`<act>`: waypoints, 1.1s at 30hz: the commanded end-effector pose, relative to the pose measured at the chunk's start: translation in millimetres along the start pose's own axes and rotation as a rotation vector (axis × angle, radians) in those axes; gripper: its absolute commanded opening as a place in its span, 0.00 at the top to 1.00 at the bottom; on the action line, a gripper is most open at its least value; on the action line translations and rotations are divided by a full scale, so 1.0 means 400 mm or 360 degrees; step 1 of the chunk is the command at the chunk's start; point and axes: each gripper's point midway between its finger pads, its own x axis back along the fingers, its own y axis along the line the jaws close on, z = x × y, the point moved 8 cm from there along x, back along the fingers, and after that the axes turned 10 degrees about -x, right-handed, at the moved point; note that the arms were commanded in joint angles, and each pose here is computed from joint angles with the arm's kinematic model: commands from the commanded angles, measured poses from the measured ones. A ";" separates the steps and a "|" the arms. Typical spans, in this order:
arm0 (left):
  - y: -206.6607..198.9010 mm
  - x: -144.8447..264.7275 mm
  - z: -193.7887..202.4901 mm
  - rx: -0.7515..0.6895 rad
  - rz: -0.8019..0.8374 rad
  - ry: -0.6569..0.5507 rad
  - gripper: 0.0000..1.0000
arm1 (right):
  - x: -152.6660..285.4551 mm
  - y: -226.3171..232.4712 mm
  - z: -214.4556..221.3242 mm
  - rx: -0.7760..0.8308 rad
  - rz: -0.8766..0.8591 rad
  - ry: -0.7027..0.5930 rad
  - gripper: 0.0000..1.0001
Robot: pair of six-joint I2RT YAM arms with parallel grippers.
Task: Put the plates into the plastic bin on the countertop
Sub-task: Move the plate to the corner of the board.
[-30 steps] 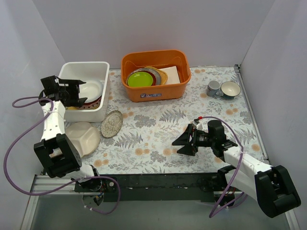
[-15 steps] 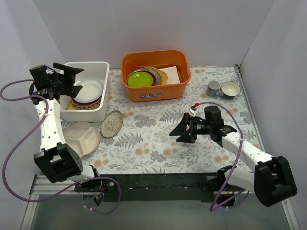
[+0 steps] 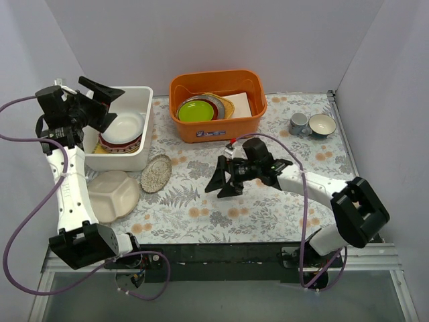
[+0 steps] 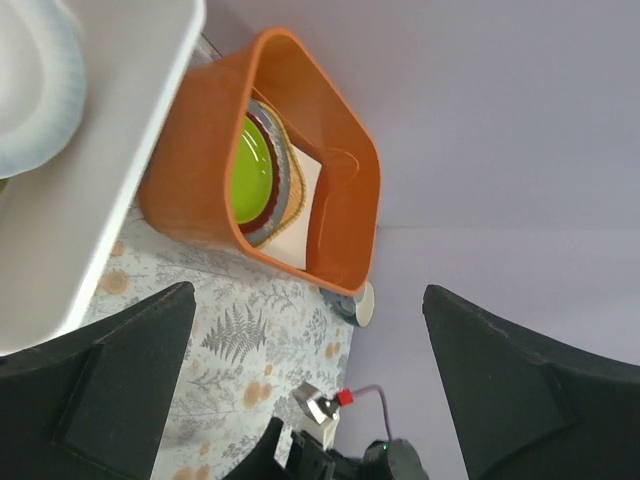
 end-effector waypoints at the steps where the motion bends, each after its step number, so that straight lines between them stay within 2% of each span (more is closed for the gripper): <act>1: -0.108 0.062 0.033 -0.0277 0.0300 0.0030 0.02 | -0.077 0.080 -0.039 0.0130 -0.0068 0.0006 0.05; 9: -0.183 0.097 0.086 -0.0501 0.0556 0.0110 0.02 | -0.201 0.129 -0.074 0.0165 -0.0067 0.0105 0.06; 18: -0.215 0.152 0.109 -0.0597 0.0561 0.0132 0.02 | -0.336 0.161 -0.059 0.0164 -0.0065 0.0219 0.07; 30: -0.239 0.219 0.129 -0.0631 0.0628 0.0142 0.02 | -0.498 0.223 -0.099 0.0131 -0.0155 0.0116 0.13; 33: -0.247 0.231 0.130 -0.0636 0.0651 0.0149 0.02 | -0.546 0.208 -0.115 0.0100 -0.0132 0.0128 0.19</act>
